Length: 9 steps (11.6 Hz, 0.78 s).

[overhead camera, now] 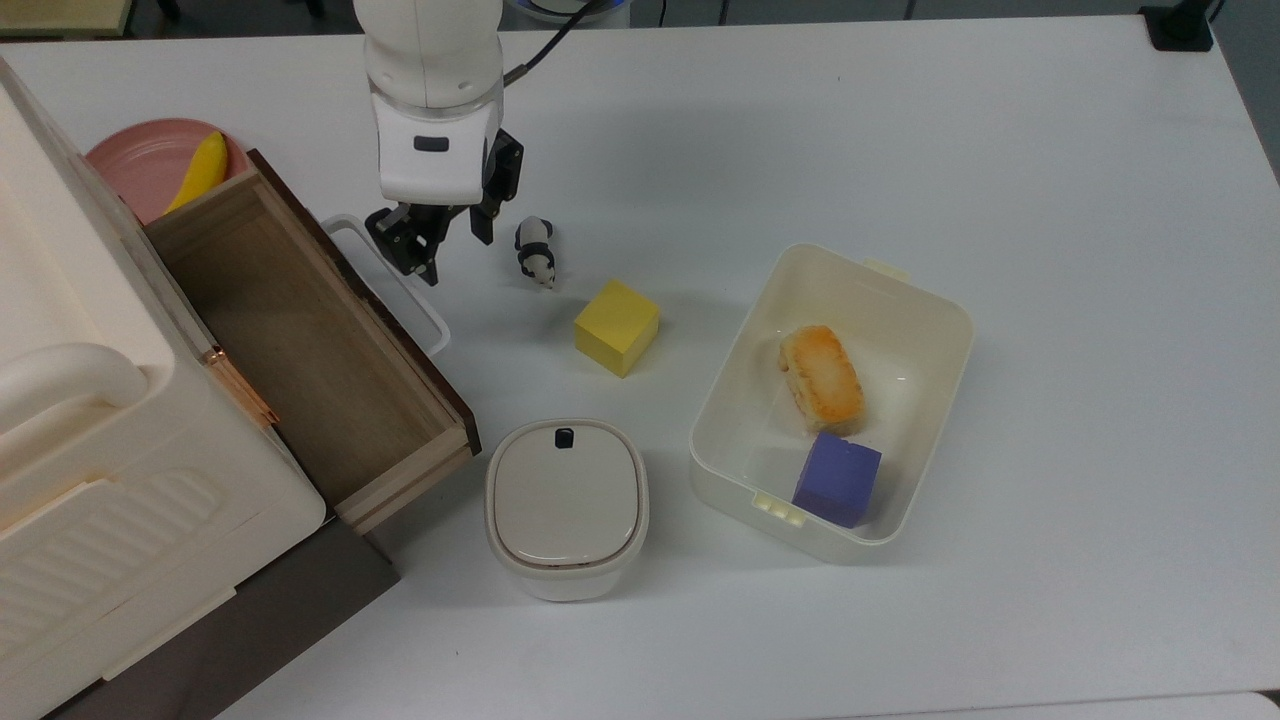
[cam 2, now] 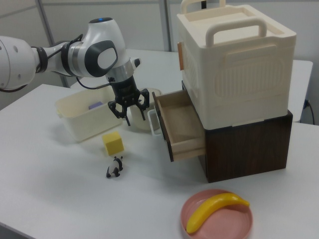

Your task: Slide the drawer open

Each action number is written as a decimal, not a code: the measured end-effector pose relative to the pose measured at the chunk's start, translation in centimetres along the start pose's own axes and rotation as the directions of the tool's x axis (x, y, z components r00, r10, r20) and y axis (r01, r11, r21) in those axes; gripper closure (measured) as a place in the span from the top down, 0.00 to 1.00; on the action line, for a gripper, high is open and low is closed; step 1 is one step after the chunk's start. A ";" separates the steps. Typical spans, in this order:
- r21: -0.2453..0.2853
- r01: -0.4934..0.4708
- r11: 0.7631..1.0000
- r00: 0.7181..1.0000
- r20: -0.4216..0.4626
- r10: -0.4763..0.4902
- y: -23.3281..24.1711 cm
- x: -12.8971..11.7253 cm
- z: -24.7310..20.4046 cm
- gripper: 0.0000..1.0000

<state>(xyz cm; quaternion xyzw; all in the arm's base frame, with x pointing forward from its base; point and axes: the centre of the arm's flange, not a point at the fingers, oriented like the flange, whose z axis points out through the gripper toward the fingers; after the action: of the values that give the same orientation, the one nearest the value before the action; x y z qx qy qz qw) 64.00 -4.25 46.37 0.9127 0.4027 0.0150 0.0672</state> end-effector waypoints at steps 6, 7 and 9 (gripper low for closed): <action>0.089 -0.090 0.992 0.996 0.032 0.088 -1.9 0.1 -2.0 0.69; 0.120 -0.178 0.977 0.983 0.077 0.170 -4.0 0.8 -3.9 0.82; 0.115 -0.368 0.923 0.925 0.144 0.351 -8.3 2.0 -7.9 1.00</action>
<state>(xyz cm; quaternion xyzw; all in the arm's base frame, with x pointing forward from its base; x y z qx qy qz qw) 58.61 3.68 53.00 0.9727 0.2237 -0.0565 0.0237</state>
